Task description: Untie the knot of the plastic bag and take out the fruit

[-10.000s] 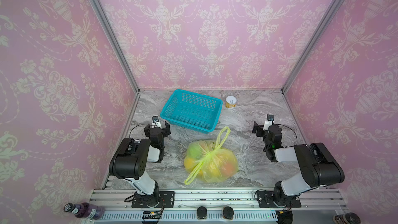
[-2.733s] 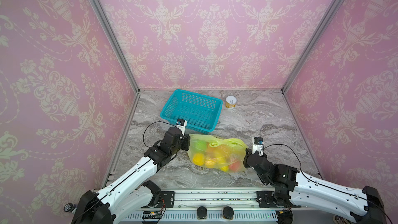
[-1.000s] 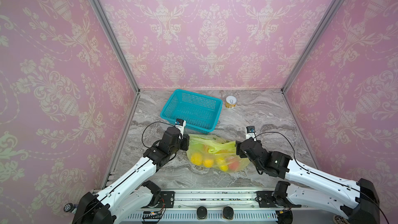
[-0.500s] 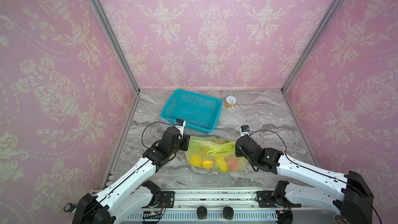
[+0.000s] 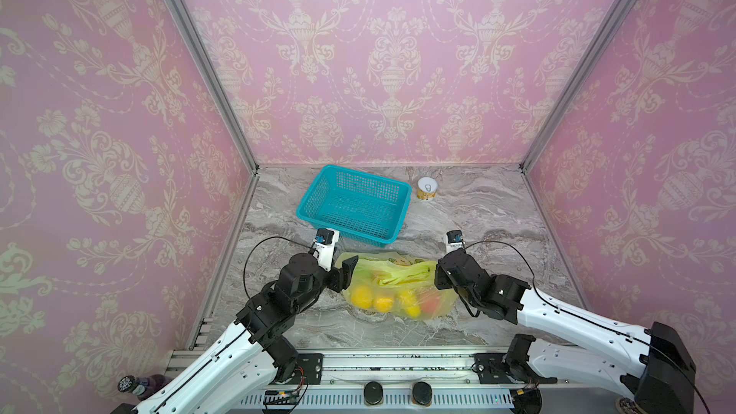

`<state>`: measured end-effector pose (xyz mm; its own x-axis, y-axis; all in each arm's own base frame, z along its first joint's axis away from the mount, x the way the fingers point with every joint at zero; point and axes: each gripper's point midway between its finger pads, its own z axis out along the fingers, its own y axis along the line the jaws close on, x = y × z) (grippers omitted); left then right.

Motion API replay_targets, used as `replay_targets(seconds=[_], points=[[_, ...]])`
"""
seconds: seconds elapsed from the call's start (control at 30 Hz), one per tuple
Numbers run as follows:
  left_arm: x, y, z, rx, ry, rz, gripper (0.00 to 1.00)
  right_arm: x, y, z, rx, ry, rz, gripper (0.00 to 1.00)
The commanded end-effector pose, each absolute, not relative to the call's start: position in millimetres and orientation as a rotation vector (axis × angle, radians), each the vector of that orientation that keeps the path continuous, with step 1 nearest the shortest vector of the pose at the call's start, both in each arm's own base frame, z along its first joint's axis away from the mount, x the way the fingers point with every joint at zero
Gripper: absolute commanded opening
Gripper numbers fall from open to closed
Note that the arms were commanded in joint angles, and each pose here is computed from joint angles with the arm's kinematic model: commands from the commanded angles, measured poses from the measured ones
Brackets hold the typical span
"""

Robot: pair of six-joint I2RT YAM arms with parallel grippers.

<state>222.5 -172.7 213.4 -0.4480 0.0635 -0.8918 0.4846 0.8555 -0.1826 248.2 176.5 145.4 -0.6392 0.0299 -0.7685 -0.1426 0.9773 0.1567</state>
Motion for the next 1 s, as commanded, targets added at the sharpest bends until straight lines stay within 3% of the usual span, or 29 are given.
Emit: replay_targets(seconds=[0.0,0.27,0.4,0.97], points=[[221.0,-189.0,203.1,0.529,2.011,-0.418,0.72,245.8,178.5,146.3,-0.074,2.235,0.308,0.0],[222.0,-239.0,176.7,0.729,2.07,-0.379,0.74,247.2,190.8,144.9,-0.093,2.239,0.363,0.0],[223.1,-244.0,169.6,0.753,2.078,-0.378,0.79,247.1,194.1,143.0,-0.099,2.245,0.377,0.0],[231.2,-258.9,139.4,0.831,2.156,-0.324,0.84,233.0,212.1,160.7,-0.191,2.169,0.477,0.0]])
